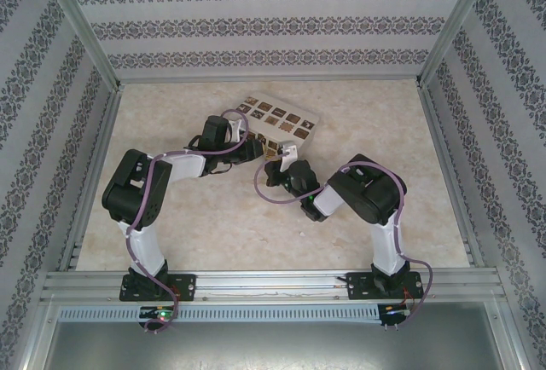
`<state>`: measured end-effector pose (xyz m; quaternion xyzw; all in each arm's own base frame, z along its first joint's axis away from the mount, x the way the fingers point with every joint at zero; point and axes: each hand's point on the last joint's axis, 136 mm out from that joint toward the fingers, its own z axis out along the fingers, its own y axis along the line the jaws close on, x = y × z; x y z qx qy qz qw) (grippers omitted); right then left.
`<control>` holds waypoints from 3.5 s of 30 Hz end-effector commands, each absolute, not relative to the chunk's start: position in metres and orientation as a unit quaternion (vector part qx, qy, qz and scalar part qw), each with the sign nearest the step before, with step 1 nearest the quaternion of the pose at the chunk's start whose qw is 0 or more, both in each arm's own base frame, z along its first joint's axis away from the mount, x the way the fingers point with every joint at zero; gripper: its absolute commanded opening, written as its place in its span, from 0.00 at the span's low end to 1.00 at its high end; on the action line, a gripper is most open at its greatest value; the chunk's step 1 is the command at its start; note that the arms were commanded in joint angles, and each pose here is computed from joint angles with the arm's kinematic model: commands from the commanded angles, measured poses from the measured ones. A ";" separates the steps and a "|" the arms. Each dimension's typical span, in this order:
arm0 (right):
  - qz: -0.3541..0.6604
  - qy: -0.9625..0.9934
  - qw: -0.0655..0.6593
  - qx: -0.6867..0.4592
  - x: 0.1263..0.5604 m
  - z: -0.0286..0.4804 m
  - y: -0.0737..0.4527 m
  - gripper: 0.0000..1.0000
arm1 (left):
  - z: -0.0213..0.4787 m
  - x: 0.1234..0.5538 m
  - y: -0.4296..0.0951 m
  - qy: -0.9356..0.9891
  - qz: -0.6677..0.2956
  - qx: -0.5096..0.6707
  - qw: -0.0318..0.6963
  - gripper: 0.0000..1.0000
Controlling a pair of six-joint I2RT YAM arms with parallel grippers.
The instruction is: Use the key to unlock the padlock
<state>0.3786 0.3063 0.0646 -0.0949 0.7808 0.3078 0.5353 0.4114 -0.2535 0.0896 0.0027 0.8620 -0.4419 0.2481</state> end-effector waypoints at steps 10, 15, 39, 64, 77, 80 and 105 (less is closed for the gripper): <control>0.376 0.725 0.572 -0.081 0.400 0.111 0.315 0.00 | 0.091 0.404 -0.275 0.851 -0.472 0.035 0.227 0.28; 0.389 0.722 0.567 -0.077 0.405 0.111 0.318 0.00 | 0.091 0.404 -0.276 0.850 -0.474 0.036 0.225 0.28; 0.371 0.762 0.527 -0.064 0.400 0.060 0.314 0.00 | 0.101 0.410 -0.263 0.842 -0.477 0.008 0.254 0.42; 0.418 0.777 0.471 -0.014 0.379 0.050 0.324 0.00 | 0.104 0.420 -0.184 0.779 -0.518 -0.171 0.309 0.54; 0.452 0.772 0.445 0.031 0.370 0.053 0.328 0.00 | 0.094 0.423 -0.195 0.763 -0.554 -0.188 0.275 0.45; 0.459 0.770 0.441 0.041 0.370 0.056 0.330 0.00 | 0.092 0.423 -0.201 0.762 -0.560 -0.184 0.267 0.44; 0.474 0.766 0.431 0.058 0.374 0.064 0.334 0.00 | 0.076 0.431 -0.234 0.765 -0.578 -0.166 0.231 0.40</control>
